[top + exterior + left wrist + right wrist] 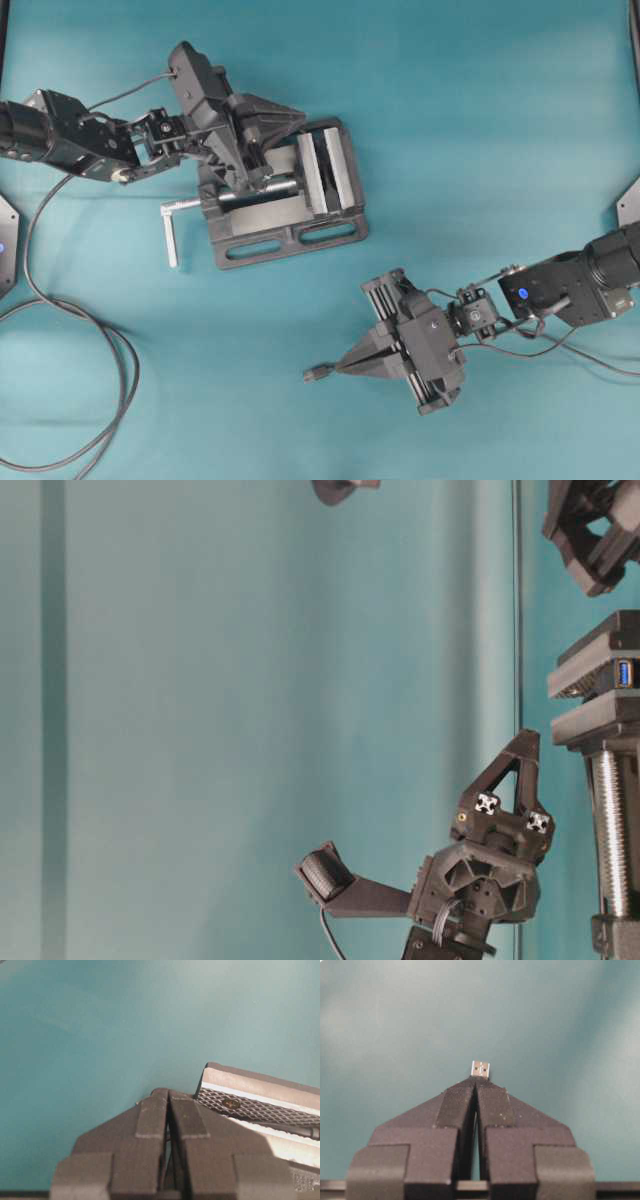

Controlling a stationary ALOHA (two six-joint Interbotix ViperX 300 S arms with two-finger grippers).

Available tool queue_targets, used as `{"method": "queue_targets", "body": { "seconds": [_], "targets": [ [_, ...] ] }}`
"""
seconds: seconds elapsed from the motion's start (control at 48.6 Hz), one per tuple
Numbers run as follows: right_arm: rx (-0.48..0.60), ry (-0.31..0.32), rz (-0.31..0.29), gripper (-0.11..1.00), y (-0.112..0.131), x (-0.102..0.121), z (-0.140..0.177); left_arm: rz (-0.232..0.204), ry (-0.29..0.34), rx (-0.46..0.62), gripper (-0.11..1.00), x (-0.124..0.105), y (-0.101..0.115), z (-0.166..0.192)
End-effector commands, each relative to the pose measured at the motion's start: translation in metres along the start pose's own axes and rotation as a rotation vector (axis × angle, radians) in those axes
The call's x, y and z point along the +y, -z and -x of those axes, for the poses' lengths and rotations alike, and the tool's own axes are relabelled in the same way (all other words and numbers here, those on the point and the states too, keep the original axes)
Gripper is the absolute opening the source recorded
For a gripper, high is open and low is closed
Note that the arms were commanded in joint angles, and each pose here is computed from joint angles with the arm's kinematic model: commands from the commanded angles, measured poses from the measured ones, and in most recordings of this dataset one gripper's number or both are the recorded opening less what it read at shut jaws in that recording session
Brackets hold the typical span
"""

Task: Insert the USB cable into the fixed female connector.

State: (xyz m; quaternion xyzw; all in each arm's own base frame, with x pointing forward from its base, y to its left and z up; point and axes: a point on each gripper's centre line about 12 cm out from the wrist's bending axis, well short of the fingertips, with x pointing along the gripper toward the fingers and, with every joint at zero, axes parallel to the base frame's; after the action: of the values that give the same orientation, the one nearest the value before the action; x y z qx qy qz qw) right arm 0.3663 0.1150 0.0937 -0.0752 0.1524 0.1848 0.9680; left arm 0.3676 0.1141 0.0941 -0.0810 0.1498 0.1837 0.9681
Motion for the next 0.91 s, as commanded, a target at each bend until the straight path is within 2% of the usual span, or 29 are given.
{"method": "queue_targets", "body": {
  "seconds": [0.0, 0.144, 0.391, 0.473, 0.617, 0.679, 0.761, 0.823, 0.885],
  "targets": [
    [-0.037, -0.003, 0.0, 0.0, -0.012, 0.001, -0.002, -0.03, 0.044, -0.064, 0.01, -0.013, -0.022, 0.003],
    [-0.008, -0.006, -0.002, 0.01, -0.009, 0.002, -0.003, -0.021, 0.062, -0.077, -0.02, -0.019, -0.031, 0.011],
    [0.017, -0.024, -0.014, 0.01, -0.007, 0.009, -0.003, -0.036, 0.099, -0.006, -0.02, -0.034, -0.024, 0.024],
    [0.046, -0.024, -0.036, 0.01, -0.003, 0.01, -0.003, -0.039, 0.106, 0.034, -0.01, -0.037, -0.021, 0.027],
    [0.036, -0.023, -0.069, 0.01, -0.005, 0.009, -0.003, -0.045, 0.115, 0.064, 0.0, -0.04, -0.025, 0.036],
    [0.02, -0.023, -0.076, 0.01, -0.007, 0.009, -0.003, -0.041, 0.116, 0.057, 0.05, -0.04, -0.029, 0.042],
    [0.019, -0.015, -0.09, 0.01, -0.007, 0.006, -0.003, -0.041, 0.121, 0.045, 0.18, -0.04, -0.032, 0.05],
    [0.015, -0.007, -0.105, 0.01, -0.007, 0.003, -0.003, -0.04, 0.125, 0.039, 0.34, -0.041, -0.034, 0.057],
    [0.009, -0.001, -0.118, 0.06, -0.008, 0.0, -0.004, -0.042, 0.137, 0.031, 0.53, -0.043, -0.037, 0.065]
  ]
}}
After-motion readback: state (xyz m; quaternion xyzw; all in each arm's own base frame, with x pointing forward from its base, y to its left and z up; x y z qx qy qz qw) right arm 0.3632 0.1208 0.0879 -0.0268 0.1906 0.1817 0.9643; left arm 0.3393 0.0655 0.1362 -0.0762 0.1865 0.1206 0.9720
